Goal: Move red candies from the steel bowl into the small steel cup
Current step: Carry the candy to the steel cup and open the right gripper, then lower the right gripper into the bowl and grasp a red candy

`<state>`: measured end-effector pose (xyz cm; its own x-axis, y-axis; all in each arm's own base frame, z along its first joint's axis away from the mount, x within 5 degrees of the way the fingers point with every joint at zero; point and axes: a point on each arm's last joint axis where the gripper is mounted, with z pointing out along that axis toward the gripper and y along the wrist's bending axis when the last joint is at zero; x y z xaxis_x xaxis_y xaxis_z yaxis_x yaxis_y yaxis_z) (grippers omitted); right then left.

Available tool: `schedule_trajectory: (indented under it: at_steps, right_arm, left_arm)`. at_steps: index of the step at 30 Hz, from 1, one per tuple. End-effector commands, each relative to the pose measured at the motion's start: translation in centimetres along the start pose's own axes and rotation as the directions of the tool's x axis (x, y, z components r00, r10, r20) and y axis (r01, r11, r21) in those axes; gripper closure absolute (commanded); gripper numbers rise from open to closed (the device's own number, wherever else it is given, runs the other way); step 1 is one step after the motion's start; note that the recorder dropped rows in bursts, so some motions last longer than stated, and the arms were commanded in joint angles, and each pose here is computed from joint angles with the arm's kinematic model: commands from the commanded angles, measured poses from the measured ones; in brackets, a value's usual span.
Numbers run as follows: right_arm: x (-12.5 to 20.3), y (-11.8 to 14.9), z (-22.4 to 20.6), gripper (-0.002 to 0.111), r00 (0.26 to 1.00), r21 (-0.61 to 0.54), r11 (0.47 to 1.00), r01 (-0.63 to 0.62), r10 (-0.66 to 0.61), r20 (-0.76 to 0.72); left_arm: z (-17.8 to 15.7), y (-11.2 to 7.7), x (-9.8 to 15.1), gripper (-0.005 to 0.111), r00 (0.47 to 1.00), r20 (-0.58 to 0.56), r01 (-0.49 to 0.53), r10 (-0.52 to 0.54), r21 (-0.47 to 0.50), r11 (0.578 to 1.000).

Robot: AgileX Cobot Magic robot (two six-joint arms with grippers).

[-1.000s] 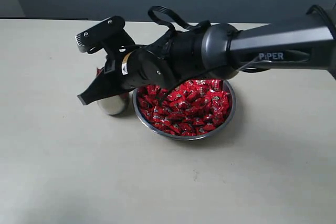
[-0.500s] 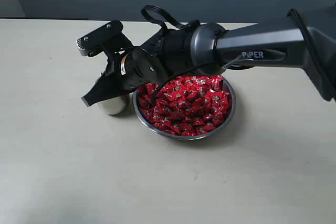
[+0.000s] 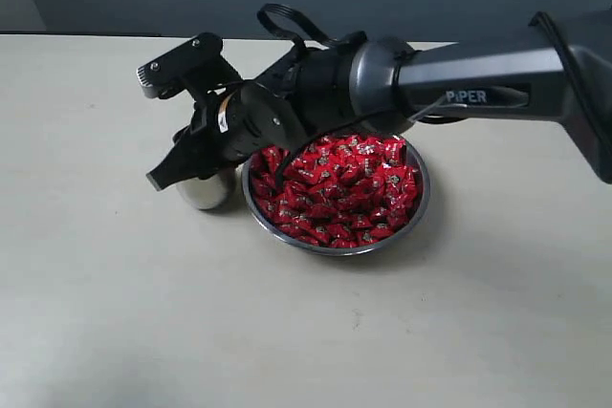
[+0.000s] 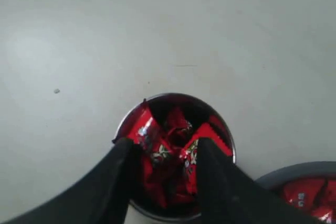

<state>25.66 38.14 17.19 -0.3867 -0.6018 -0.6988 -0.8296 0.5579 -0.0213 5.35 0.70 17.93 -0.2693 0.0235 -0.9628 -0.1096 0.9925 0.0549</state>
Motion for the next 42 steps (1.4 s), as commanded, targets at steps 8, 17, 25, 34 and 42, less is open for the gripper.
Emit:
schedule_trajectory:
  at_steps: [8,17,25,34,42]
  right_arm:
    - [-2.3,-4.3,-7.7,0.069,0.999,0.103,0.994,-0.03,0.034,-0.042]
    - [4.9,-11.3,-6.4,0.069,0.969,0.21,0.955,-0.21,0.232,-0.084]
    - [6.4,-11.8,-2.9,0.069,0.957,0.196,0.942,-0.272,0.286,-0.046]
    - [7.7,-11.8,-0.8,0.069,0.952,0.192,0.938,-0.29,0.303,-0.044]
    - [8.4,-11.8,0.2,0.069,0.947,0.191,0.933,-0.305,0.318,-0.043]
  left_arm:
    - [-0.1,0.0,-0.3,0.106,1.0,0.019,-0.002,0.002,0.006,1.0]
    - [-0.1,0.0,-0.3,0.106,1.0,0.019,-0.002,0.002,0.006,1.0]
    - [-0.1,0.0,-0.3,0.106,1.0,0.019,-0.002,0.002,0.006,1.0]
    - [-0.1,0.0,-0.3,0.106,1.0,0.019,-0.002,0.002,0.006,1.0]
    - [-0.1,0.0,-0.3,0.106,1.0,0.019,-0.002,0.002,0.006,1.0]
